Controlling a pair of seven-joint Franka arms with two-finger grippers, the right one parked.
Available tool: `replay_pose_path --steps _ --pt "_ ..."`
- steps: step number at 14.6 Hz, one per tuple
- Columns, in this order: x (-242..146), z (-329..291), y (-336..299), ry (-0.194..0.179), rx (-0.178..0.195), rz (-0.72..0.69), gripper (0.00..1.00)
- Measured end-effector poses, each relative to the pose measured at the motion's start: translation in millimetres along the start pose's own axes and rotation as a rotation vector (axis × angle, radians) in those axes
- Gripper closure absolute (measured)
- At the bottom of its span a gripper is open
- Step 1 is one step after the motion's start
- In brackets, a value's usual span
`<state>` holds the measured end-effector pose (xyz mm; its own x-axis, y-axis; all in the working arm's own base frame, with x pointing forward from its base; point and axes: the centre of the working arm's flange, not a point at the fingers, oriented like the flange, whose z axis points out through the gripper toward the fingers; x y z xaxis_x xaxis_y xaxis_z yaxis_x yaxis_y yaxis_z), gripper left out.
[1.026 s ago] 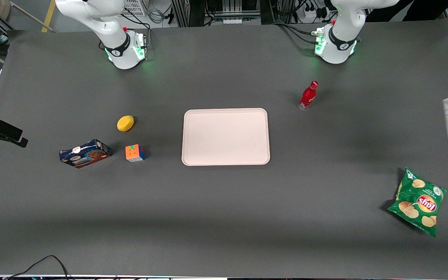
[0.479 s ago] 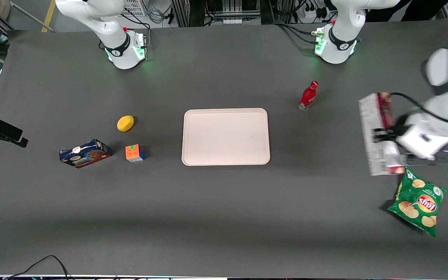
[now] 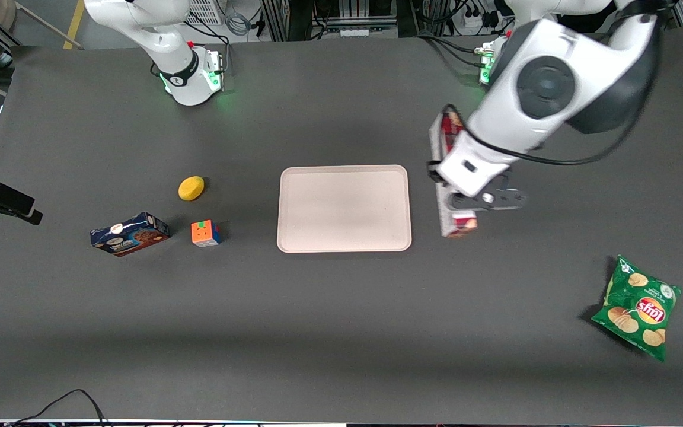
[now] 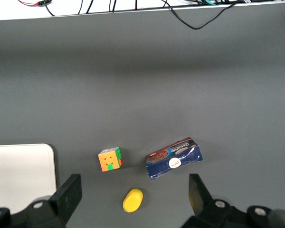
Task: Place red cookie box on tray
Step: 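Carry the held cookie box with the left gripper over the white tray, then lower the cookie box upright onto the tray with the left gripper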
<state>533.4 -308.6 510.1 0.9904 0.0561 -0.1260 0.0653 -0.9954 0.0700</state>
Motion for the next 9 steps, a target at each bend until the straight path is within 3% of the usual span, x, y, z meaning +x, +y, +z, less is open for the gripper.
replay_pose_path --steps 2,9 --pt "-19 21 36 0.008 -0.008 -0.011 0.74" --pt "-116 110 134 0.053 0.077 -0.034 0.76"
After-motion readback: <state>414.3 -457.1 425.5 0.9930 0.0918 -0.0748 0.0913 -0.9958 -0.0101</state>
